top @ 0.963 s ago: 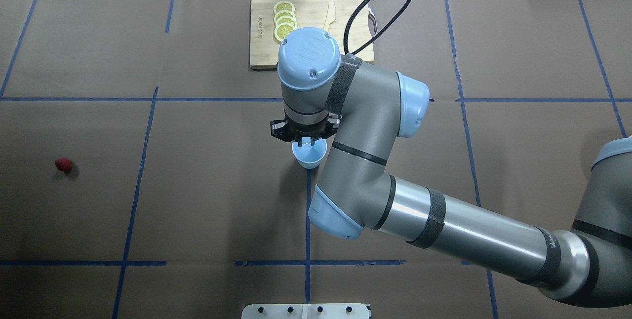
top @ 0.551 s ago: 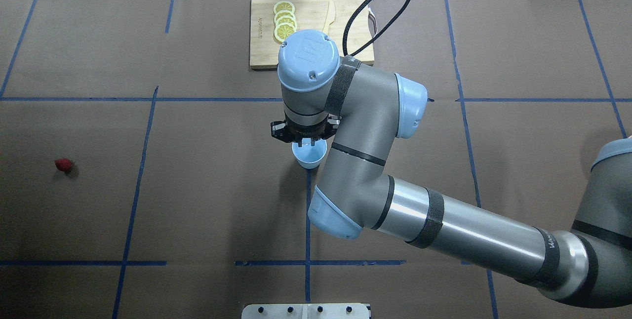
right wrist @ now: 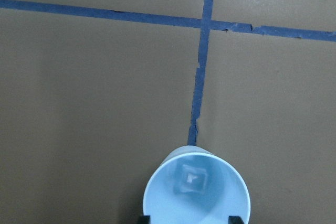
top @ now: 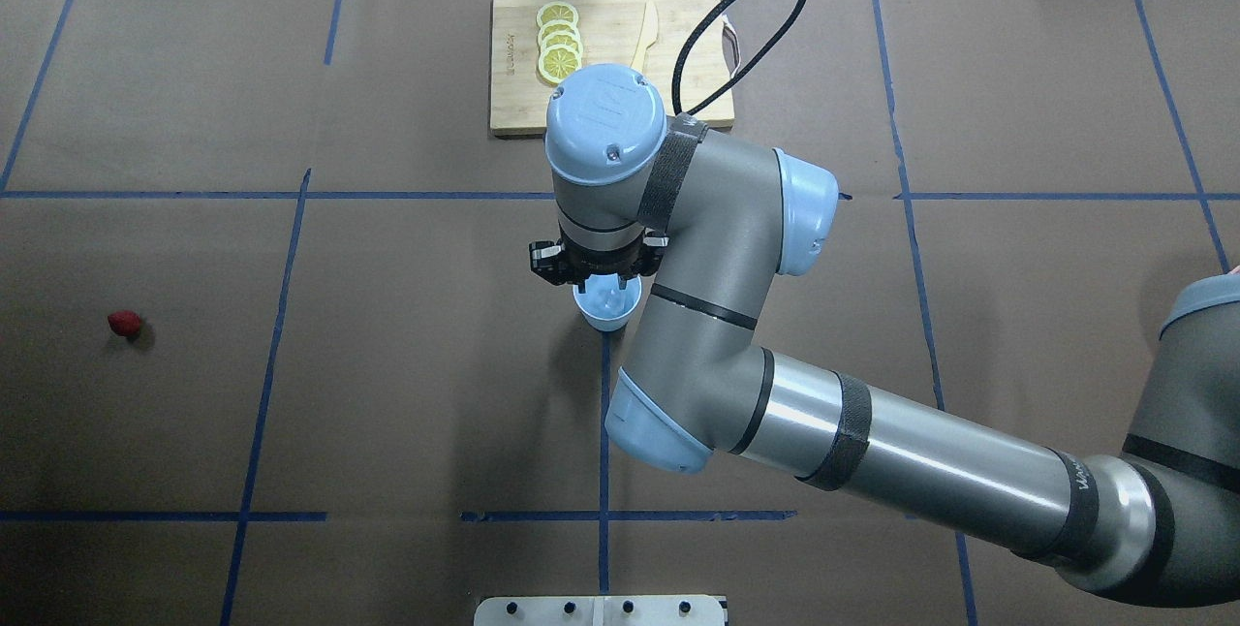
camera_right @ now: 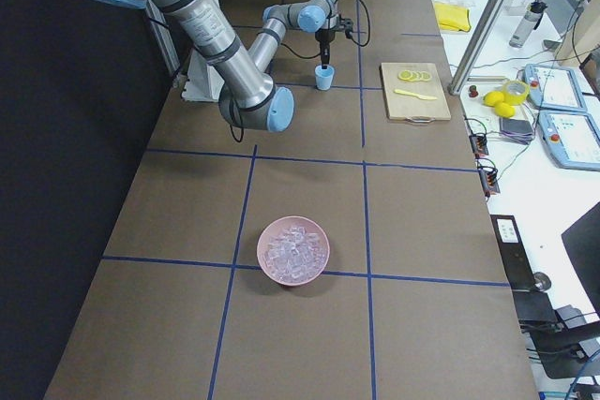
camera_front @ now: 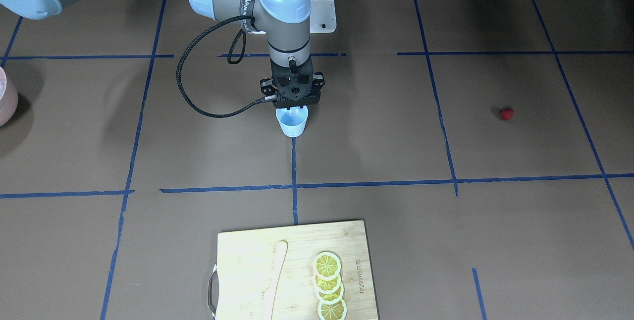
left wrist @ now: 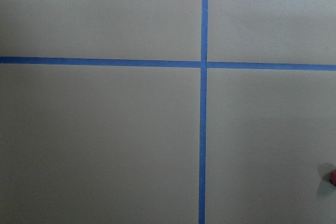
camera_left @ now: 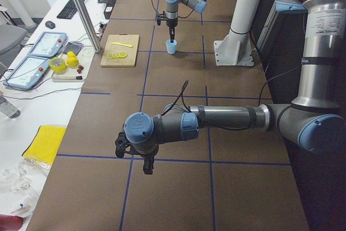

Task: Put ice and strawberries in cup
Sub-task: 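Hold the right gripper over the cup and open it to drop the cube, then withdraw the right gripper from the cup back toward the ice bowl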

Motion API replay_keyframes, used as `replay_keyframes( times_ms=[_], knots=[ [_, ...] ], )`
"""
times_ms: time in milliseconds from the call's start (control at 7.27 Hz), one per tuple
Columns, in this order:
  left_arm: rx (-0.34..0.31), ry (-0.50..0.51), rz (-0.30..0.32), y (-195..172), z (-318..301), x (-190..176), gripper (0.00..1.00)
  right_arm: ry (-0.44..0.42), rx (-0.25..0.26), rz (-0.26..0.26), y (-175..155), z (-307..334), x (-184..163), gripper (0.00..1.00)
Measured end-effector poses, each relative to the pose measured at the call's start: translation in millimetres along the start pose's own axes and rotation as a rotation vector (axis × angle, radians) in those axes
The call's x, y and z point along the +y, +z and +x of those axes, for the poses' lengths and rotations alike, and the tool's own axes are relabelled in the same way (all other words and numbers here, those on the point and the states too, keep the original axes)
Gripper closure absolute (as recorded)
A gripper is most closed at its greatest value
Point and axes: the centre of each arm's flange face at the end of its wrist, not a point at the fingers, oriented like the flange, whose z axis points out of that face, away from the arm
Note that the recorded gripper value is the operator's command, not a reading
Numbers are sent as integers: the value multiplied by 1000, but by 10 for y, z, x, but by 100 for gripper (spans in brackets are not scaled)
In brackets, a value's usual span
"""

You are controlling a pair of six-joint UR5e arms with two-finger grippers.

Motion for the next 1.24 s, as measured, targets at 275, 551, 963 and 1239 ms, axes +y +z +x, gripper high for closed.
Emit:
replay_keyframes(
  times_ms=[275,551,963,1239],
  knots=[
    [0,0,0,0,0,-2,0,4,-4,5,-41,0,-12,1],
    [0,1,1,-5,5,-9,0,32,-9,28,-371,113,-87,1],
    [-1,4,4,-19,20,-24,0,114,31,83,-1189,869,-416,0],
    [-1,9,9,-49,48,-37,0,66,75,101,-1493,1715,-436,1]
  ],
)
